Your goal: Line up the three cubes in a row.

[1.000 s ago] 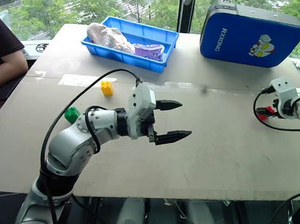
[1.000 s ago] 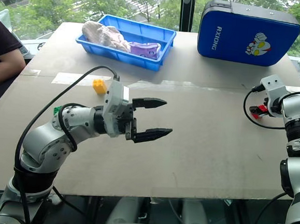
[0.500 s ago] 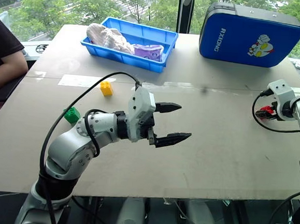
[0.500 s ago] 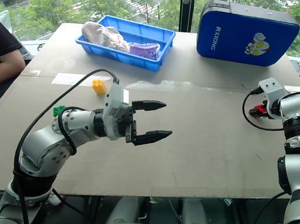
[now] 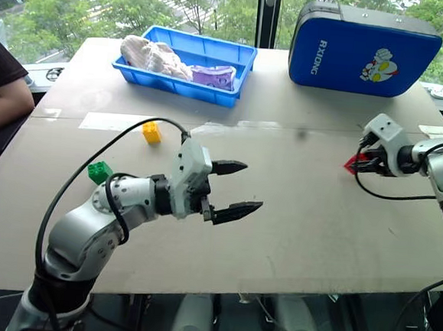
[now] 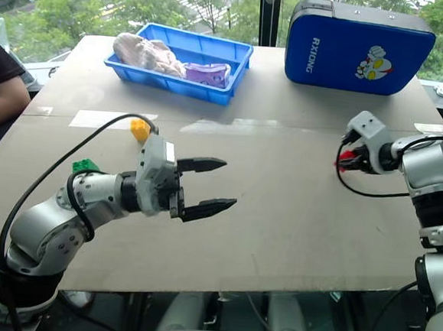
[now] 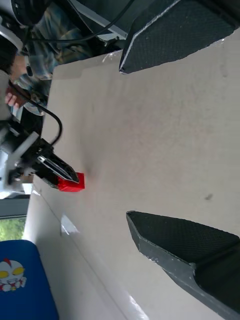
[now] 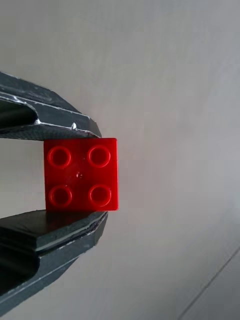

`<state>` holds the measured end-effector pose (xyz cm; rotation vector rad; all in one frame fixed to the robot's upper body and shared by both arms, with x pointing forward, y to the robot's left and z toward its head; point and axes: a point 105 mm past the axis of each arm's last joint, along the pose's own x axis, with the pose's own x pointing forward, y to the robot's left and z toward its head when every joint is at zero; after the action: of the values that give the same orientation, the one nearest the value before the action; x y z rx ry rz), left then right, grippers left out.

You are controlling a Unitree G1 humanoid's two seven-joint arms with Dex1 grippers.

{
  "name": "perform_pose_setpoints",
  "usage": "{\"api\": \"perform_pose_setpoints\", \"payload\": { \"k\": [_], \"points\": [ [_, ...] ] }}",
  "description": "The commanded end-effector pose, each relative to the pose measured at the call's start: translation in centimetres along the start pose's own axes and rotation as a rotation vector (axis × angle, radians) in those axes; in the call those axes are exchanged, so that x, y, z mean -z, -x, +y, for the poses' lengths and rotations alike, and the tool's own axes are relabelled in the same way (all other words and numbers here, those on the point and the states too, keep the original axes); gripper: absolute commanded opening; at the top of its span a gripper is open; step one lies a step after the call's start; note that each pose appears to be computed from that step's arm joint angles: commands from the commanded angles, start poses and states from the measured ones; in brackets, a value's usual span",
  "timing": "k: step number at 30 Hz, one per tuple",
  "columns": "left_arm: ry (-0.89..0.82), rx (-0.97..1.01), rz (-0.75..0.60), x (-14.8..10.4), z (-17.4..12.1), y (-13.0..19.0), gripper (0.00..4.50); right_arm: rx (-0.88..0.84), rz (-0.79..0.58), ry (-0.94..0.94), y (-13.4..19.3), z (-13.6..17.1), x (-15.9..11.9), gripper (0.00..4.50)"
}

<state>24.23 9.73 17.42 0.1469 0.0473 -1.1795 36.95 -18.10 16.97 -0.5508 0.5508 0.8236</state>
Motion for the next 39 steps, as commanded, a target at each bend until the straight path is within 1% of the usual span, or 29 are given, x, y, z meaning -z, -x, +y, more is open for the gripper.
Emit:
{"api": "perform_pose_setpoints", "payload": {
  "k": [1, 3, 5, 8, 10, 14, 18, 24, 39],
  "points": [
    [-0.053, -0.035, -0.003, -0.7, -0.5, 1.5, 4.50, -0.141, -0.090, 0.214, -0.6, 4.5, -4.4, 1.31],
    [-0.043, -0.066, 0.009, -0.4, -0.5, 2.2, 4.50, -0.188, -0.087, 0.294, -1.9, 6.1, -5.2, 1.31],
    [-0.042, -0.089, 0.030, 0.0, -0.5, 2.9, 4.50, -0.220, -0.068, 0.354, -3.1, 7.0, -5.6, 1.31],
    [-0.037, -0.108, 0.049, 0.4, -0.8, 3.6, 4.50, -0.227, -0.001, 0.469, -4.5, 7.2, -5.2, 1.31],
    [-0.037, -0.117, 0.066, 0.6, -1.1, 4.2, 4.50, -0.240, 0.026, 0.509, -5.1, 7.1, -5.0, 1.31],
    [-0.035, -0.129, 0.109, 1.2, -1.7, 5.6, 4.50, -0.268, 0.030, 0.563, -5.6, 7.0, -5.3, 1.31],
    [-0.026, -0.140, 0.119, 1.4, -1.7, 6.5, 4.50, -0.312, 0.006, 0.569, -5.7, 7.6, -6.0, 1.31],
    [-0.031, -0.148, 0.127, 1.7, -1.7, 6.7, 4.50, -0.400, -0.027, 0.584, -6.2, 9.2, -6.4, 1.31],
    [-0.035, -0.140, 0.134, 2.0, -1.9, 6.9, 4.50, -0.416, -0.016, 0.545, -7.4, 9.1, -6.1, 1.31]
  ]
}}
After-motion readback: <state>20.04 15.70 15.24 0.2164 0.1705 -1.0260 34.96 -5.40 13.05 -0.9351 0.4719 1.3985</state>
